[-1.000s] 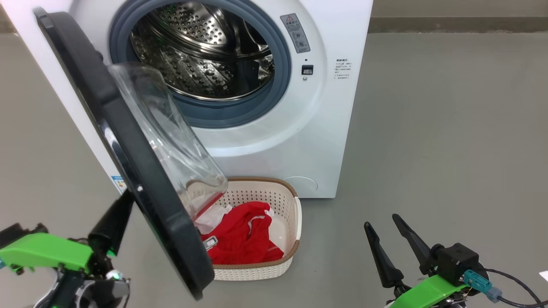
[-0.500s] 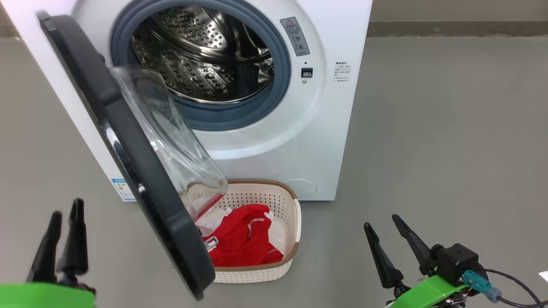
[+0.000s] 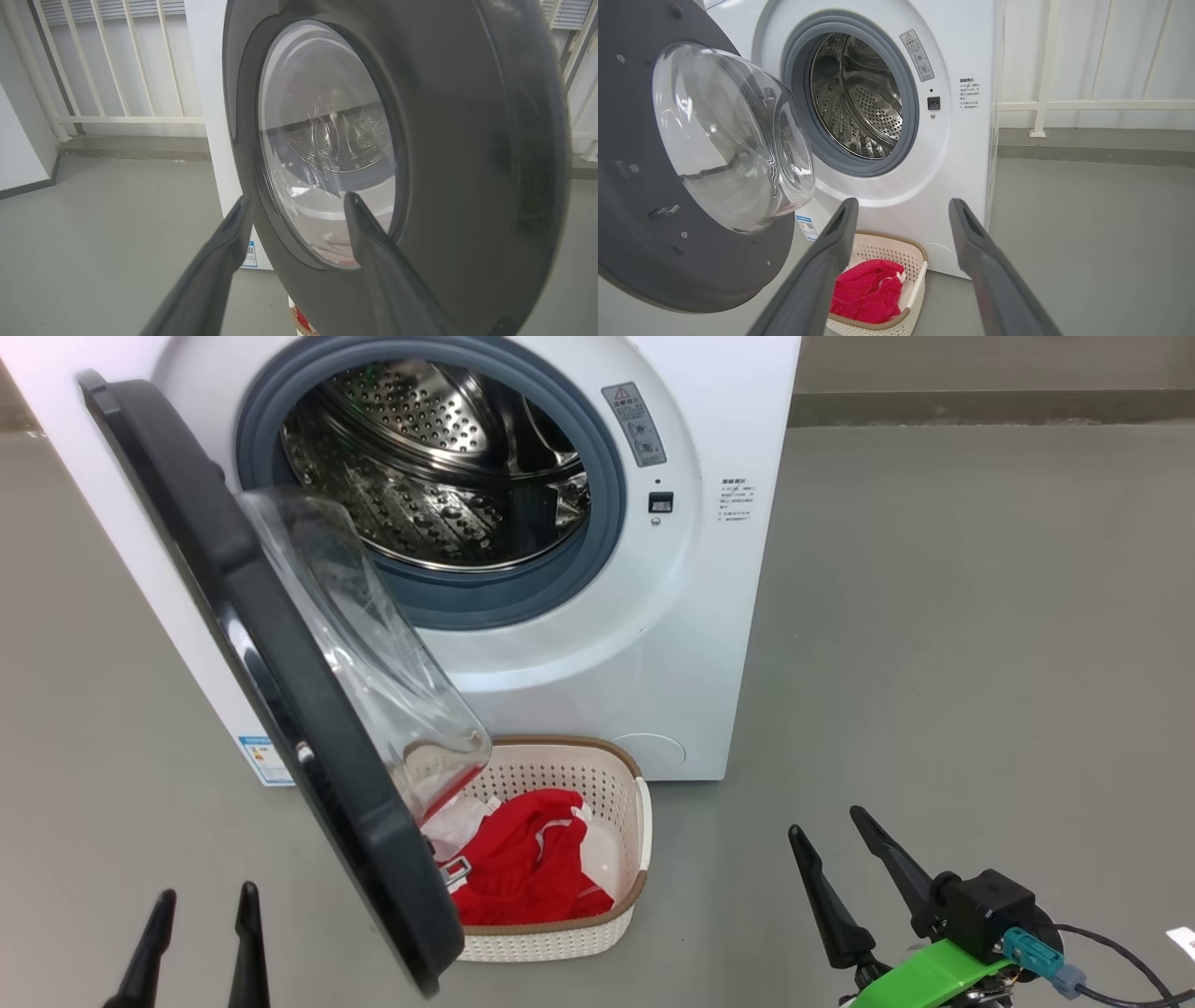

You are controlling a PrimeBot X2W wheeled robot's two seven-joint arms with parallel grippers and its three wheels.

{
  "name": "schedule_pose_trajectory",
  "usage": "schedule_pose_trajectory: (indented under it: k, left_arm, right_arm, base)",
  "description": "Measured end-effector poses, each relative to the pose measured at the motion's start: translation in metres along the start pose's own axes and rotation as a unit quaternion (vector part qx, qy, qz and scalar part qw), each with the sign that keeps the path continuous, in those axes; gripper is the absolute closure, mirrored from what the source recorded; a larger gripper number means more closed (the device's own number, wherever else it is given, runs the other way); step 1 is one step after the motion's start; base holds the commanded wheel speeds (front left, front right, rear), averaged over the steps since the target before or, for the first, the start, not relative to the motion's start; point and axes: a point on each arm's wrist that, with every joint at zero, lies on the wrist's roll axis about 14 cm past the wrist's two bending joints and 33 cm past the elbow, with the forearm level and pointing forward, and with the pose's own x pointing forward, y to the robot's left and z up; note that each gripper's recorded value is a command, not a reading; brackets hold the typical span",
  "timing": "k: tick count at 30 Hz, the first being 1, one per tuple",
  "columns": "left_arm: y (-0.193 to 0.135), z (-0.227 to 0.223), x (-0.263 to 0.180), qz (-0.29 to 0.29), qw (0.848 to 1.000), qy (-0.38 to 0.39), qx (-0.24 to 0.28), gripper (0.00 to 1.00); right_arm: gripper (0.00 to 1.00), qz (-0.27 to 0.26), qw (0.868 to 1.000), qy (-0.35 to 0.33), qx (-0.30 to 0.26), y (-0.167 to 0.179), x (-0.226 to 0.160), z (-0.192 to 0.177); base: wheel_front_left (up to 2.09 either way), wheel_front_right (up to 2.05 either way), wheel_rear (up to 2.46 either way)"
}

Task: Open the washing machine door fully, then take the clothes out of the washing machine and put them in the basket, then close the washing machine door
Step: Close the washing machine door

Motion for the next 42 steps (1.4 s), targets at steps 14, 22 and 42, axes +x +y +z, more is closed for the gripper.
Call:
schedule_pose_trajectory:
  k: [14,22,42]
  left_arm:
    - [0.006,-0.003,-0.009,0.023,1.0,-0.002,0.01,0.0]
    - [0.006,-0.007,-0.011,0.021,1.0,0.003,0.017,0.0]
    - [0.006,-0.013,-0.016,0.021,0.999,0.013,0.036,0.0]
  right_arm:
    - [0.0,-0.001,1.0,-0.007,-0.001,-0.001,0.001,0.004]
    - [0.0,-0.001,1.0,-0.006,-0.001,0.0,0.001,0.004]
    - [0.0,0.003,1.0,-0.007,-0.001,0.003,0.002,0.004]
  base:
    - [0.0,0.0,0.0]
    - [0.0,0.0,0.0]
    - [0.0,0.0,0.0]
